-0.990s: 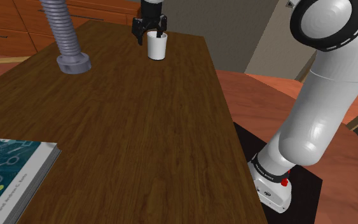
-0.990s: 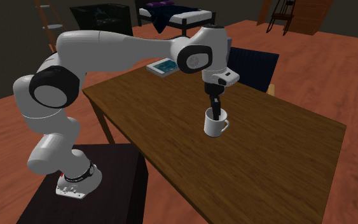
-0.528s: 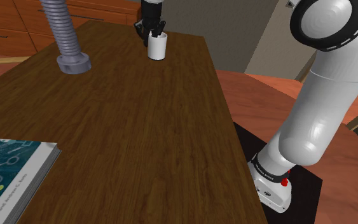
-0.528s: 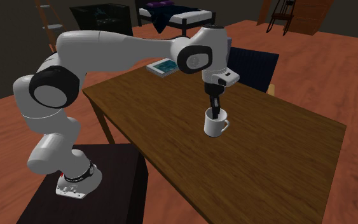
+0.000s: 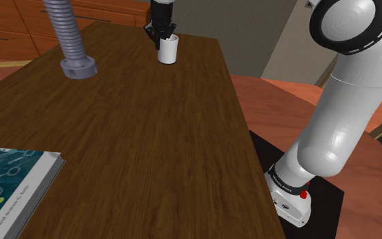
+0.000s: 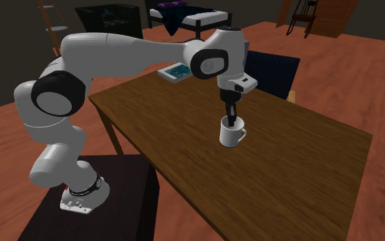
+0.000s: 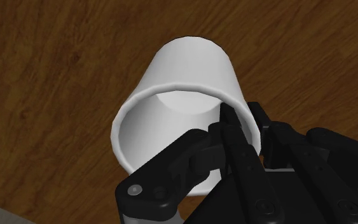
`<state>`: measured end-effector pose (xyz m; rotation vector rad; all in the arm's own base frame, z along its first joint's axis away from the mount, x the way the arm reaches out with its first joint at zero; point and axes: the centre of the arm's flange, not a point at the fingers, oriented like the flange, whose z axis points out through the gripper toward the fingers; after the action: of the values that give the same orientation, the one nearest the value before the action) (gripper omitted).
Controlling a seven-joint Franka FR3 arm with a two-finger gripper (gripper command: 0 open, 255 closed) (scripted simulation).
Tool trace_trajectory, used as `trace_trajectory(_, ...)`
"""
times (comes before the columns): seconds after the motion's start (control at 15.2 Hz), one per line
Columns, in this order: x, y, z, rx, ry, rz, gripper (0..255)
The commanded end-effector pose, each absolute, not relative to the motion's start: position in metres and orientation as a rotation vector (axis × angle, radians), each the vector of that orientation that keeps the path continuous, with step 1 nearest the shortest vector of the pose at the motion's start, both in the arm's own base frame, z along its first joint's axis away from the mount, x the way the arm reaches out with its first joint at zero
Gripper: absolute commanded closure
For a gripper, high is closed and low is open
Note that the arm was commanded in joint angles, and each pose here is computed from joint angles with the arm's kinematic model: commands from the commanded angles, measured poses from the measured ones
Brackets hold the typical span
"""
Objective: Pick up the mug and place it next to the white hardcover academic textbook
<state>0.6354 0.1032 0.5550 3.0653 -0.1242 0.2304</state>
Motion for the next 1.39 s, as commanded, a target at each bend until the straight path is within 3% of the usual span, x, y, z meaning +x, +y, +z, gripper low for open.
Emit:
trace_trajectory(0.0, 0.635, 0.103, 0.56, 3.065, -0.124, 0.23, 255)
trace_trajectory(1.32, 0.619, 0.124, 0.652, 3.065, -0.124, 0.23, 255)
